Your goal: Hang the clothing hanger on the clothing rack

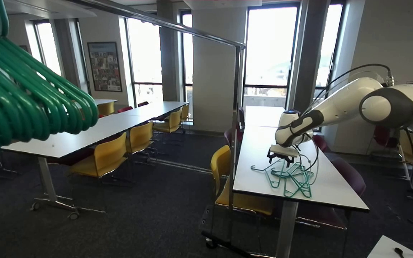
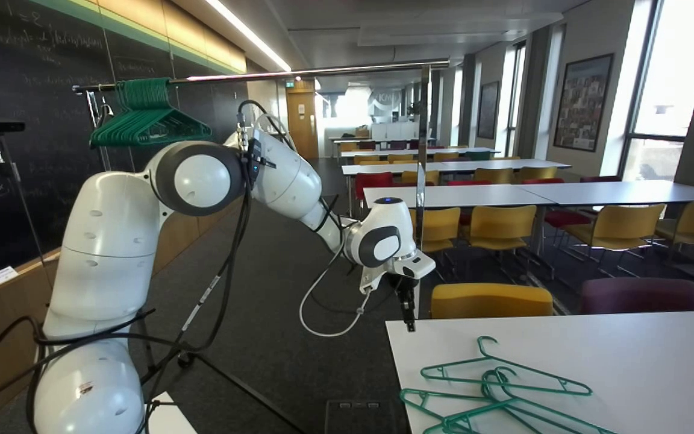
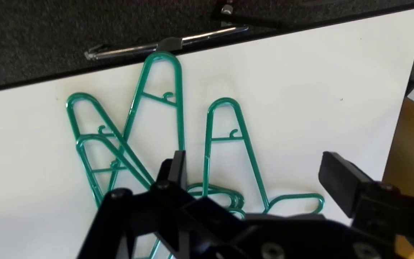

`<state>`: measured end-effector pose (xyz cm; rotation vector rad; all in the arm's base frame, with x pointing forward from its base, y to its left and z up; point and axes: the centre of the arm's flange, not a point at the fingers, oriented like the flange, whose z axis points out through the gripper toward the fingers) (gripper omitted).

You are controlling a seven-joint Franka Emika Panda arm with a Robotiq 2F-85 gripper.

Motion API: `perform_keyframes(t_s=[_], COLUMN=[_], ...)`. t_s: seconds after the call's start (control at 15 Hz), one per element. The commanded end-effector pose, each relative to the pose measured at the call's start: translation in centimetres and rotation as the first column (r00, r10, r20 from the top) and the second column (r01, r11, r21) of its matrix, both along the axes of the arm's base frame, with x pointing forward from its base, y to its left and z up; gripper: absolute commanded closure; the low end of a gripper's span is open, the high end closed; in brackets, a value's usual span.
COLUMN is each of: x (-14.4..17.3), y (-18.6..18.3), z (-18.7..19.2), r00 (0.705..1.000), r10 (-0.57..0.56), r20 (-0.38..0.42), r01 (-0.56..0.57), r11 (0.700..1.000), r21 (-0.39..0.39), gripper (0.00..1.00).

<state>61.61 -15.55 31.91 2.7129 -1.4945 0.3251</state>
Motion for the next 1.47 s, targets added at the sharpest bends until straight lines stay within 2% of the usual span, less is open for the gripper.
perform_keyframes(t_s=[0.0, 0.33, 0.6, 0.93, 1.4], x=[4.0, 6.6, 7.6, 8.0, 7.9], y=[-3.5, -8.3, -11.0, -10.9, -9.9], z=[-1.8, -5.6, -8.4, -10.8, -11.5], r00=[0.994, 0.985, 0.98, 0.976, 0.969], r10=[-0.1, -0.17, -0.18, -0.156, -0.124], r20=[-0.037, -0.04, -0.08, -0.152, -0.214], r01=[0.103, 0.17, 0.179, 0.16, 0.136], r11=[0.99, 0.985, 0.984, 0.987, 0.99], r21=[0.093, 0.022, -0.022, 0.015, 0.043], gripper=[0.0, 0.0, 0.0, 0.0, 0.0])
